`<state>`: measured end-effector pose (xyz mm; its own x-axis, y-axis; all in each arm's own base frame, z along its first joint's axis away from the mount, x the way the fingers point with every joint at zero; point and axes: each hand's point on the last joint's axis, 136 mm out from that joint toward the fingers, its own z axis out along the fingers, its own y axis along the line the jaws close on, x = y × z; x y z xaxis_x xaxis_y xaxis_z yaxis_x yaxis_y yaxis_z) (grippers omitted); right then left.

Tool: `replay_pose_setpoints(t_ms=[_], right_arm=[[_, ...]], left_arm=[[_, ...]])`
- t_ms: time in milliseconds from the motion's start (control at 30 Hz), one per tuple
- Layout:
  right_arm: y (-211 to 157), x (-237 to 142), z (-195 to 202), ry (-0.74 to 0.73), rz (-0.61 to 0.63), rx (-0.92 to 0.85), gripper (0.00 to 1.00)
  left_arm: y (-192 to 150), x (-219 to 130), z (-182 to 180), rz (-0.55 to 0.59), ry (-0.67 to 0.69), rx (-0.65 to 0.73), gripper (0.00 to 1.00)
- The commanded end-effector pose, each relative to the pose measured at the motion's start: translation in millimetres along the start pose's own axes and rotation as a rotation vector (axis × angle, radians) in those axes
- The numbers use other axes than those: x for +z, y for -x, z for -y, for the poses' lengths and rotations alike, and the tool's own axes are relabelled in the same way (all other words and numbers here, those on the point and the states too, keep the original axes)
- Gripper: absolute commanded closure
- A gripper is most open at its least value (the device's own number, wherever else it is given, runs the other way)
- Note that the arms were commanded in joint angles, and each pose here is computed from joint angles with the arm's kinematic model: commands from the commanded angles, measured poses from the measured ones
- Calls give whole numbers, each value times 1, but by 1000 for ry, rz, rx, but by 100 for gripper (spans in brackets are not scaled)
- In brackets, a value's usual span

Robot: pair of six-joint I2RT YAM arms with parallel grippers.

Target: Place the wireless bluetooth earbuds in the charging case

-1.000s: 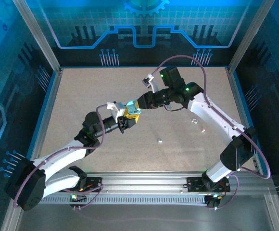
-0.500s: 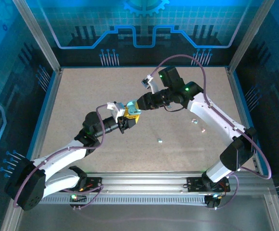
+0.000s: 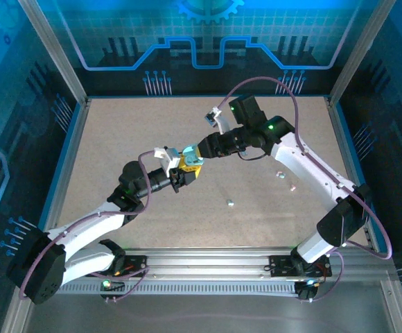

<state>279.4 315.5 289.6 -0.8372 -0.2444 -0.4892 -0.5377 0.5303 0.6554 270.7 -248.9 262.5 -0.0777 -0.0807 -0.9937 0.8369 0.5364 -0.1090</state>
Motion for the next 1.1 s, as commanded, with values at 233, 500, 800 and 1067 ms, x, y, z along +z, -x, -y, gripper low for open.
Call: replay_pose_setpoints(t_ms=[233,500,800,1067], right_arm=[[-5,9,-15,18,-64,-54,74],[-3,13,-16,36,-48,-55,75],[-1,8,-8,-32,-33,-65,65],[1,-3,-8,-69,-5,-73,62]], left_arm=[[37,-1,11,100,-50,46,66],[36,-1,12,101,-53,45,66],[36,-4,14,102,-59,44,66],[34,-5,11,102,-37,51,66]])
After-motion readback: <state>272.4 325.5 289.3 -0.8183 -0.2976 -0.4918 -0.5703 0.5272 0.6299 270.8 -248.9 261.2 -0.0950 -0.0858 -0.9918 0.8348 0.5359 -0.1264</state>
